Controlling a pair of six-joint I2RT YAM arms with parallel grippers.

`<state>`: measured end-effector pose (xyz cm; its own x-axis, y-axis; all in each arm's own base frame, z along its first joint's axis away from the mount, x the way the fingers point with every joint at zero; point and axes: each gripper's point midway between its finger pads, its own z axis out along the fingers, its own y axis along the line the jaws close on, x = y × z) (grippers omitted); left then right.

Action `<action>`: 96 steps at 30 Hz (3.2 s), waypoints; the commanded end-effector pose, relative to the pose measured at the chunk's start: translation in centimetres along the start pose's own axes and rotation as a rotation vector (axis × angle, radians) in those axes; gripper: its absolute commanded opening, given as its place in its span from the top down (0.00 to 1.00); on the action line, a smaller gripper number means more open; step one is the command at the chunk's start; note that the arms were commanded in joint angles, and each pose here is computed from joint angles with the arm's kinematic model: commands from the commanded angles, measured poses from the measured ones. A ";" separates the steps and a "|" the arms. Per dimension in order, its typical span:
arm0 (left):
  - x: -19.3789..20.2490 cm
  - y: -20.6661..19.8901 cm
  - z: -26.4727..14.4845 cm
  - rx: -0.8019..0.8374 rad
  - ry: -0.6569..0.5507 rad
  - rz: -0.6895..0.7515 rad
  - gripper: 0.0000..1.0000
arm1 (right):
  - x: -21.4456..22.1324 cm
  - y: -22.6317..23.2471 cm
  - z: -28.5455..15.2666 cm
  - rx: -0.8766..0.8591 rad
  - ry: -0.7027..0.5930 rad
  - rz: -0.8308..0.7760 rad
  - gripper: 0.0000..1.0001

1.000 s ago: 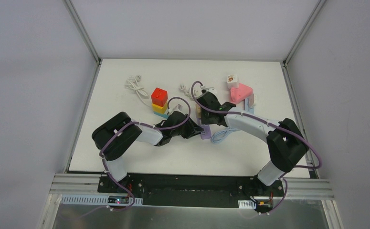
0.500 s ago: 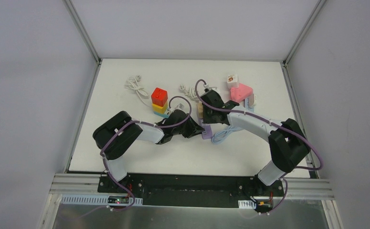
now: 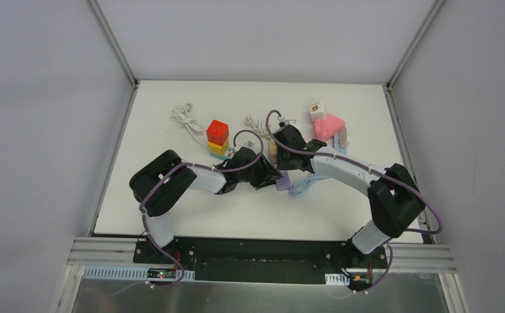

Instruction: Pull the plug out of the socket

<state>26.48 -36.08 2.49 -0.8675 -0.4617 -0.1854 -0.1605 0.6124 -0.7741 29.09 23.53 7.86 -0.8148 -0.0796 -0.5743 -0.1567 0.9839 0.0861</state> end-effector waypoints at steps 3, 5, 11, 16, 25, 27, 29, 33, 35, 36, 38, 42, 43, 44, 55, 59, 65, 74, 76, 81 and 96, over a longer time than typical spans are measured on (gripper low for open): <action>3.4 10.4 -0.1 -0.347 0.114 0.047 0.69 | -4.2 5.4 -4.3 -0.300 -0.057 0.170 1.00; 3.5 11.3 -0.4 -0.380 0.112 0.047 0.74 | -3.2 5.2 -3.7 -0.263 -0.049 0.140 1.00; 4.1 13.5 -1.0 -0.464 0.130 0.028 0.79 | -2.4 4.7 -3.5 -0.171 -0.061 0.065 1.00; 4.1 14.0 -1.3 -0.499 0.135 0.031 0.80 | -5.3 5.5 -6.4 -0.398 -0.061 0.177 1.00; 4.2 14.7 -1.7 -0.525 0.131 0.024 0.81 | -2.5 4.2 -3.2 -0.147 -0.052 0.026 1.00; 4.2 14.8 -1.8 -0.528 0.131 0.024 0.82 | -3.3 4.2 -4.2 -0.191 -0.068 0.046 1.00; 4.2 14.7 -1.7 -0.524 0.131 0.024 0.82 | -4.7 4.3 -5.6 -0.281 -0.083 0.106 1.00; 4.2 14.7 -1.8 -0.525 0.129 0.024 0.82 | -4.7 4.3 -5.7 -0.352 -0.067 0.155 1.00; 4.2 14.8 -1.7 -0.526 0.129 0.022 0.82 | -3.4 4.6 -4.7 -0.297 -0.058 0.099 1.00; 4.3 14.8 -1.7 -0.525 0.131 0.022 0.83 | -2.8 4.5 -4.1 -0.251 -0.057 0.069 1.00; 4.3 14.7 -1.7 -0.523 0.132 0.022 0.83 | -2.0 3.6 -3.4 -0.179 -0.034 0.049 1.00; 4.2 14.2 -1.7 -0.506 0.135 0.026 0.83 | -3.9 2.0 -4.9 -0.131 -0.106 0.055 1.00; 4.2 13.9 -1.7 -0.495 0.135 0.029 0.82 | -4.6 1.4 -5.6 -0.120 -0.126 0.065 1.00; 4.0 13.5 -1.7 -0.484 0.134 0.035 0.82 | -5.3 0.5 -6.4 -0.105 -0.148 0.078 1.00; 1.8 4.0 -2.4 -0.243 0.128 0.197 0.37 | -3.7 -12.1 -9.2 0.192 -0.156 0.328 1.00; 1.0 1.4 -3.6 -0.192 0.108 0.260 0.24 | -1.0 -14.3 -8.8 0.218 -0.104 0.474 1.00; 0.1 0.0 -5.9 -0.155 0.060 0.311 0.05 | 3.5 -15.5 -7.4 0.208 -0.024 0.658 1.00; -0.6 1.6 -11.2 -0.198 -0.011 0.368 0.04 | 6.2 -16.3 -6.2 0.135 -0.038 0.813 0.94; -0.7 2.5 -12.6 -0.230 -0.025 0.372 0.04 | 6.8 -16.7 -5.9 0.151 -0.036 0.827 0.83; -1.6 3.5 -16.3 -0.268 -0.091 0.412 0.04 | 8.1 -18.2 -5.6 0.228 -0.056 0.886 0.54; -3.9 3.8 -22.6 -0.280 -0.256 0.457 0.01 | 3.7 -17.0 -8.6 0.109 -0.162 0.812 0.10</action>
<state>18.91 -19.43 14.22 -0.7640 -0.2570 -0.5918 0.0594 0.8854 -0.4611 22.05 3.22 6.91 -0.5286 0.7212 -0.4476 0.6467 0.6838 0.3380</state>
